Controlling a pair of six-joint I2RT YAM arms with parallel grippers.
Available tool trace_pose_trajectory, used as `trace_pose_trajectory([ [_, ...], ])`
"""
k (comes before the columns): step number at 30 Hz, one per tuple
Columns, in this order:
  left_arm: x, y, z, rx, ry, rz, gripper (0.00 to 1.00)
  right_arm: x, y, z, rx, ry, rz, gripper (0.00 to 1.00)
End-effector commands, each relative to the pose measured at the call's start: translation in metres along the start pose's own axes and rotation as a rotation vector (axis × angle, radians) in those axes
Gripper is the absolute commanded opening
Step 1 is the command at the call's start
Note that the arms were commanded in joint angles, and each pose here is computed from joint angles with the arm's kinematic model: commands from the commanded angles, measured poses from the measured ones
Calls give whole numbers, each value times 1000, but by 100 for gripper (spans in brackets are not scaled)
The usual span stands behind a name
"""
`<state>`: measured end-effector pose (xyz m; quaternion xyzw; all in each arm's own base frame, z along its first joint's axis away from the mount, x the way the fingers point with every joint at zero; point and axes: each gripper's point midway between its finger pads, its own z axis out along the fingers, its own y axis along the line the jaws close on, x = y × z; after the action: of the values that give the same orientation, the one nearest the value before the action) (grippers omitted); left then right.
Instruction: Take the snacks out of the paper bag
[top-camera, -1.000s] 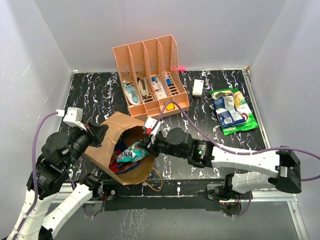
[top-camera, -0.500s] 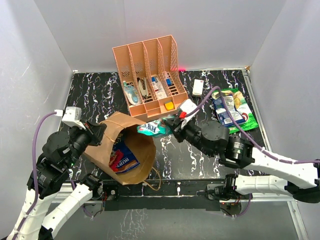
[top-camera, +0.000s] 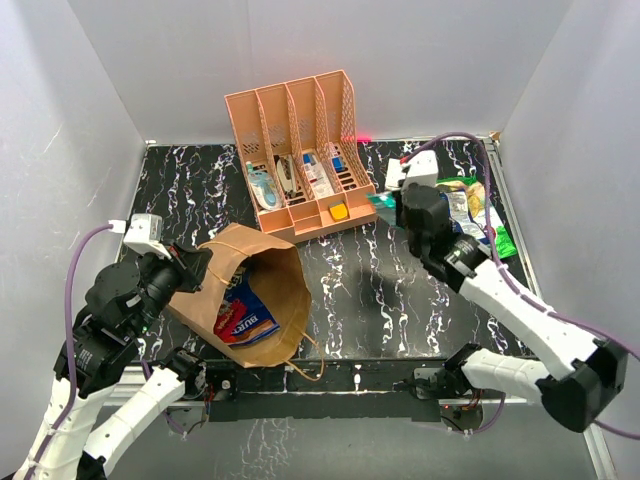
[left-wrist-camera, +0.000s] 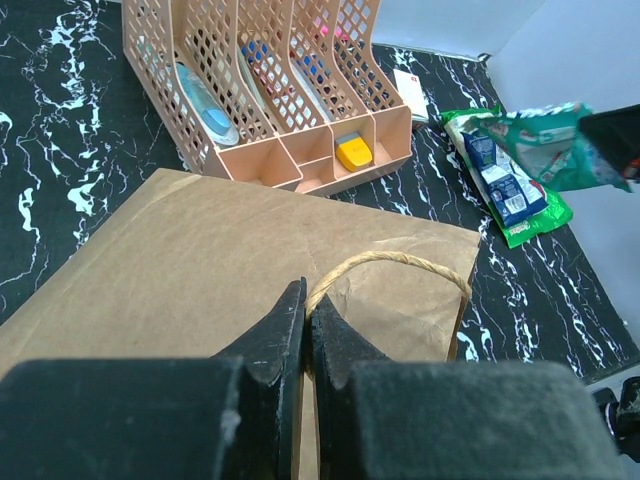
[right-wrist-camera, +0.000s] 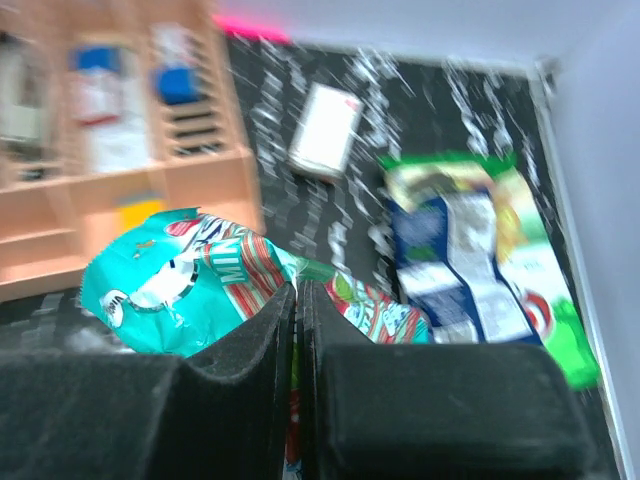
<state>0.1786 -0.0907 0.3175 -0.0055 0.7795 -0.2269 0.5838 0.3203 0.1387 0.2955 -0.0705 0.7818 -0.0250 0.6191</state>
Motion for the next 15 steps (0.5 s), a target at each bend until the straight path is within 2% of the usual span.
trace_pose_trajectory([
  [1,-4,-1,-3,2,-16,-14,0,43,-45,41,103,104,143,8],
  [4,-4,-3,-3,15,-12,-15,0,86,-68,60,175,191,172,8],
  [9,1,-11,-3,66,-3,-23,0,143,-69,71,209,306,153,8],
  [15,5,-24,-6,151,-1,-16,0,178,-53,61,147,376,206,10],
])
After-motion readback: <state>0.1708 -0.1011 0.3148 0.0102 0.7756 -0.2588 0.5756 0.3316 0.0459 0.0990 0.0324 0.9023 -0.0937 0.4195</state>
